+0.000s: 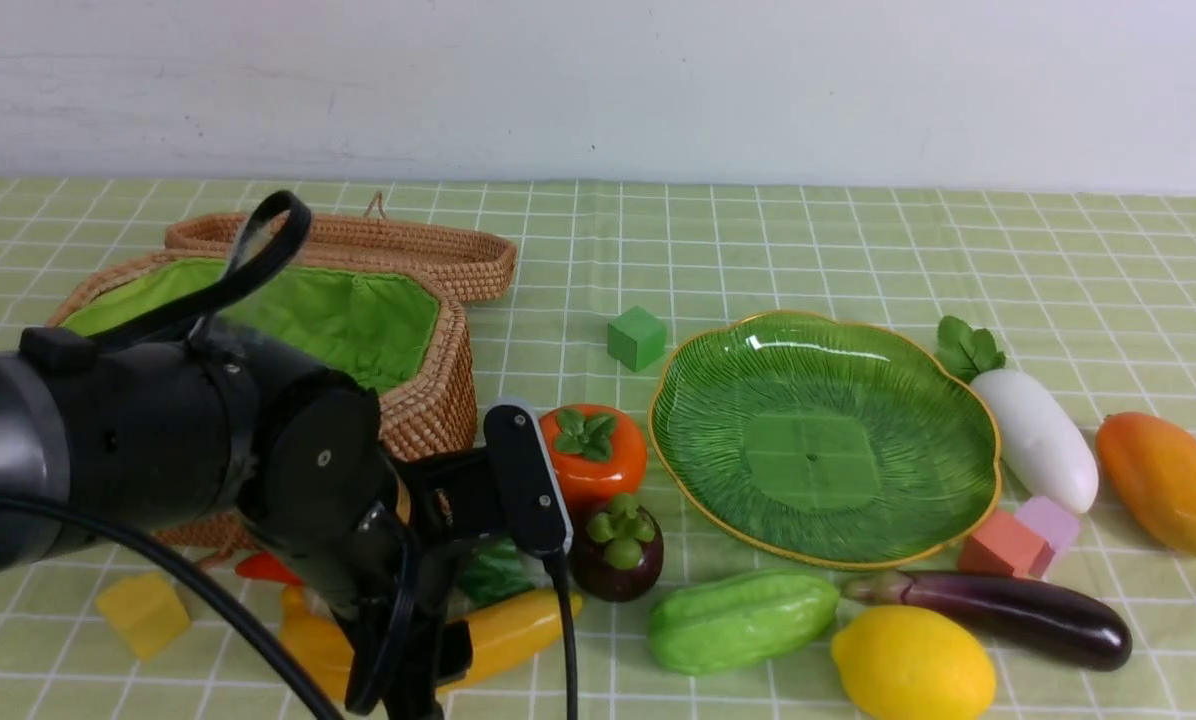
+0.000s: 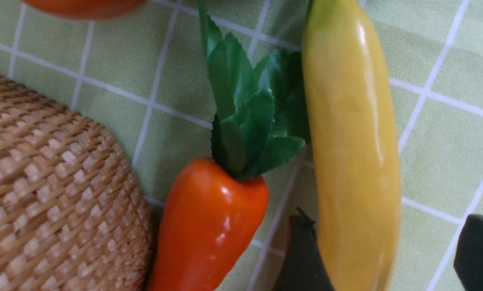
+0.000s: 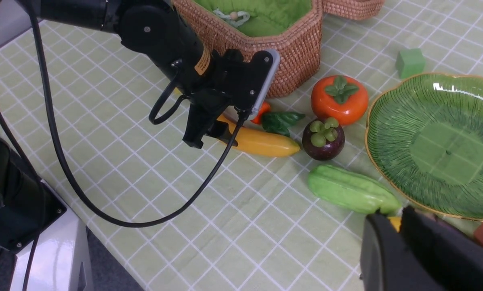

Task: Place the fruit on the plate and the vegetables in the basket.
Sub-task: Use the left arm to grab a banana and put it into the right plate

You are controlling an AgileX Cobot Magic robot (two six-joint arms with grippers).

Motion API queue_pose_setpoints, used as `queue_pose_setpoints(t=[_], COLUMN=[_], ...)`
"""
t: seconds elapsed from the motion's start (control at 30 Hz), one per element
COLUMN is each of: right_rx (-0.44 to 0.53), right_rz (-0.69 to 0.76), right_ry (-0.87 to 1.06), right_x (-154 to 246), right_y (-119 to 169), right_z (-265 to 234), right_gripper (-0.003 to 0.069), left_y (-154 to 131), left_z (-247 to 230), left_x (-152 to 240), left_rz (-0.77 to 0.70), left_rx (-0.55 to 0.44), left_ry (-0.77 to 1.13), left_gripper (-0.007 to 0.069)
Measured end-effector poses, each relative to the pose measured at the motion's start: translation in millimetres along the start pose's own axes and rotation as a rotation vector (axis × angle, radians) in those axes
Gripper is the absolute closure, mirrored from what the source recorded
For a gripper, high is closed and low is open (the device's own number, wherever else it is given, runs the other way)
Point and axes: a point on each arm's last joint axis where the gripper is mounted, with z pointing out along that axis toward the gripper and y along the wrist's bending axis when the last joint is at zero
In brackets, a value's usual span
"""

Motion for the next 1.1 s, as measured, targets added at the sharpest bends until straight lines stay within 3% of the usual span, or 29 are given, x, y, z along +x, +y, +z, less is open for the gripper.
queue_pose_setpoints(t=[0.47,0.93,1.1], right_rx=[0.015,0.015,0.015], right_rz=[-0.006,-0.005,-0.005], right_ry=[-0.006,-0.007,-0.007], right_x=[-1,-1,-1], right_y=[-1,-1,-1], right_z=[0,0,0], right_gripper=[0.058,0.0573,0.0573], left_y=[-2,-2,-2], left_z=[32,47,48], left_x=[3,5,5], left_rz=[0.004,0.022,0.021], left_rx=[0.051,0.054,0.067], left_ry=[0.069,0.091,0.108], left_gripper=[0.016,0.0307,0.031])
